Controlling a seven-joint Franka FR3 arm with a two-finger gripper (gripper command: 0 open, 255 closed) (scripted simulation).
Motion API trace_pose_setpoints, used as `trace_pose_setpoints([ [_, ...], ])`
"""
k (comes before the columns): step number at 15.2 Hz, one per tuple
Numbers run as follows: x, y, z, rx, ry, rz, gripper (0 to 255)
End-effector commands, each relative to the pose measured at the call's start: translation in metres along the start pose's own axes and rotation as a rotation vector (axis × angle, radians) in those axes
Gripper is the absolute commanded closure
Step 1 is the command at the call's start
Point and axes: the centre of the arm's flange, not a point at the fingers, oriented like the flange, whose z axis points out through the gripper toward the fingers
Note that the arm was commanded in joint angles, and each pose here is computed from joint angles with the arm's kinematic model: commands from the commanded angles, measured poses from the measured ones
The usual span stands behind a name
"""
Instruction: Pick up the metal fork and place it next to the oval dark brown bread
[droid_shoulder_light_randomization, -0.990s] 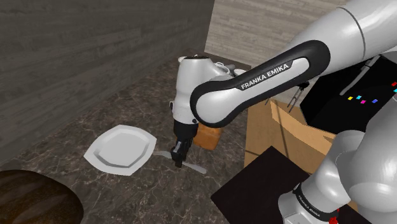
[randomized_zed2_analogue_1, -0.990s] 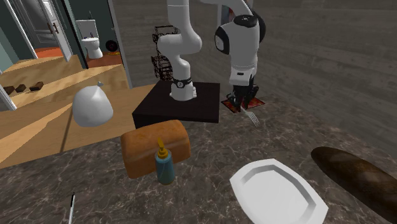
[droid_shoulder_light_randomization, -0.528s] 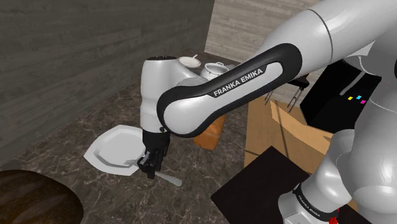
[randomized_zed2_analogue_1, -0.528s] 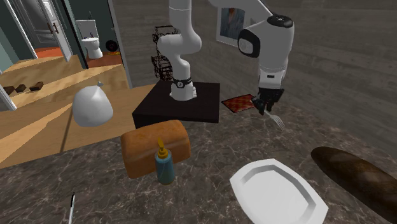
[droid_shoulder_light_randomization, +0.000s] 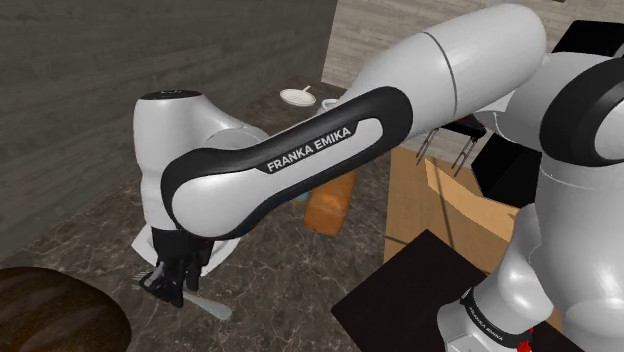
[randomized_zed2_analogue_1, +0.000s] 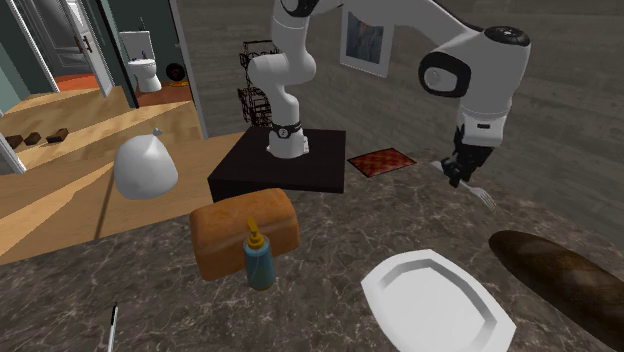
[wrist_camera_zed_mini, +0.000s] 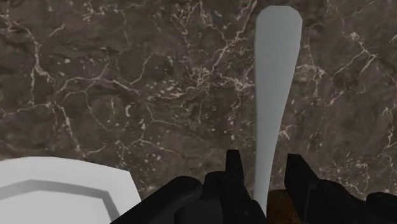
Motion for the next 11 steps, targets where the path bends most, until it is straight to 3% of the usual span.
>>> trace_pose_setpoints([
  [1,0.014,-0.021,0.001,0.000,0.000,0.001,255],
  [5,0.053,-0.071,0.007,0.000,0.000,0.001,255],
  [11,0.056,-0.064,0.038,0.000,0.000,0.001,255],
])
